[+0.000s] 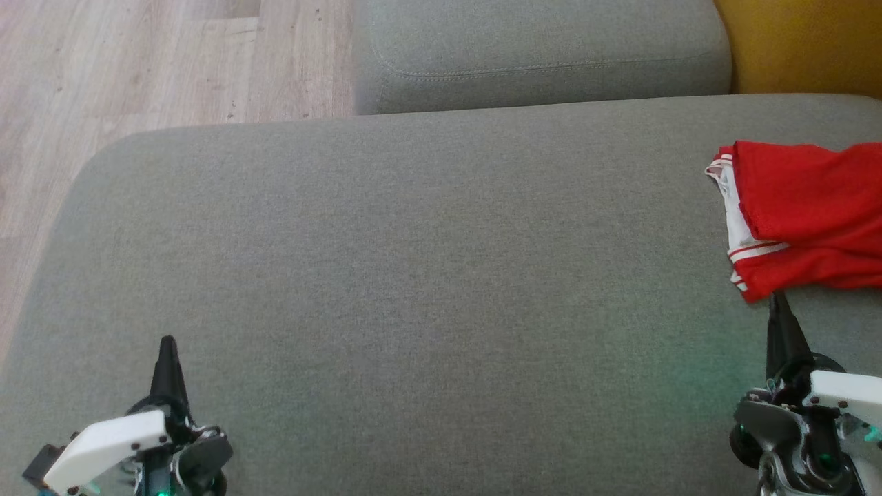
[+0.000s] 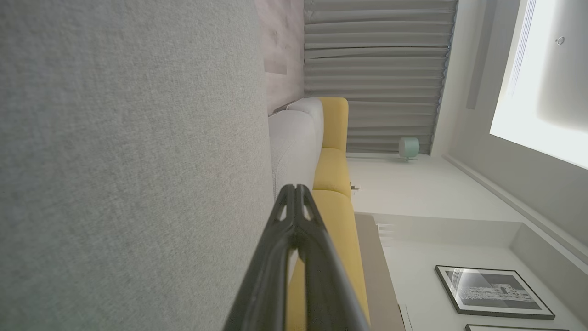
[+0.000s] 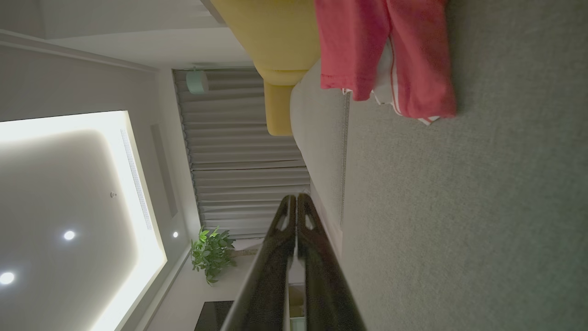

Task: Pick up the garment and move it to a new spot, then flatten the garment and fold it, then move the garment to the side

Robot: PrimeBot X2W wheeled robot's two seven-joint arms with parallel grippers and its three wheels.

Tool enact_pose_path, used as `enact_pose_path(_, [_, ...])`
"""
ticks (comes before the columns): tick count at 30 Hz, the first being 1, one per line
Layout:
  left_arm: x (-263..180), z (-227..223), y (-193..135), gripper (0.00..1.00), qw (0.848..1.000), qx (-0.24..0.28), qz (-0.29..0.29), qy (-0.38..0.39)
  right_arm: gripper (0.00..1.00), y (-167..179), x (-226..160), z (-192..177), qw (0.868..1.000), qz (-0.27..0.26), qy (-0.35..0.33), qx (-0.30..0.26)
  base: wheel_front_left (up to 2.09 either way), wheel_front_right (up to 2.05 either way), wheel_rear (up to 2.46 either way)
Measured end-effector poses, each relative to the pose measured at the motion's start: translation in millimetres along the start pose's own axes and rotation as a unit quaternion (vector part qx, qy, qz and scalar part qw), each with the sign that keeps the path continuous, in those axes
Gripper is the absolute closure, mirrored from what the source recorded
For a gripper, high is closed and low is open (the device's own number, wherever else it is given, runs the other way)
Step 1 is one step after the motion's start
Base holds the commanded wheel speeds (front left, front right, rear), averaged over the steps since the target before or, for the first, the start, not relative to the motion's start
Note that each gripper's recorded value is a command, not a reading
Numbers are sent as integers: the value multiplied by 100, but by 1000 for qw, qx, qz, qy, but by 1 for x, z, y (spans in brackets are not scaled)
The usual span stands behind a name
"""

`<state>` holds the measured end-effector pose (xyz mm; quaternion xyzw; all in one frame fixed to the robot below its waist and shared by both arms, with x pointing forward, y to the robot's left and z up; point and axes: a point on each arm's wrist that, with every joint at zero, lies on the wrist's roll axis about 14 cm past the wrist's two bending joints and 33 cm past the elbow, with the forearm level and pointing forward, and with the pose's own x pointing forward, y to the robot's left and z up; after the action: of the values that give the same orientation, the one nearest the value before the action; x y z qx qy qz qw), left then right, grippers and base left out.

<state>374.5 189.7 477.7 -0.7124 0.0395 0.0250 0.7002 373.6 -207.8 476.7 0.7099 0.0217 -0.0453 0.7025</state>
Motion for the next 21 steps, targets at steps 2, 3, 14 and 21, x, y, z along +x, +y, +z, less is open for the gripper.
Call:
enact_pose_path(2, [0, 0, 0, 100, 1000, 0, 0, 0, 100, 0, 0, 0, 1000, 0, 0, 0, 0, 0, 0])
enact_pose_path(3, [0, 0, 0, 100, 1000, 0, 0, 0, 100, 0, 0, 0, 1000, 0, 0, 0, 0, 0, 0])
enact_pose_path(14, [0, 0, 0, 100, 1000, 0, 0, 1, 100, 0, 0, 0, 1000, 0, 0, 0, 0, 0, 0])
enact_pose_path(21, [0, 0, 0, 100, 1000, 1, 0, 1, 100, 0, 0, 0, 1000, 0, -1, 0, 0, 0, 0])
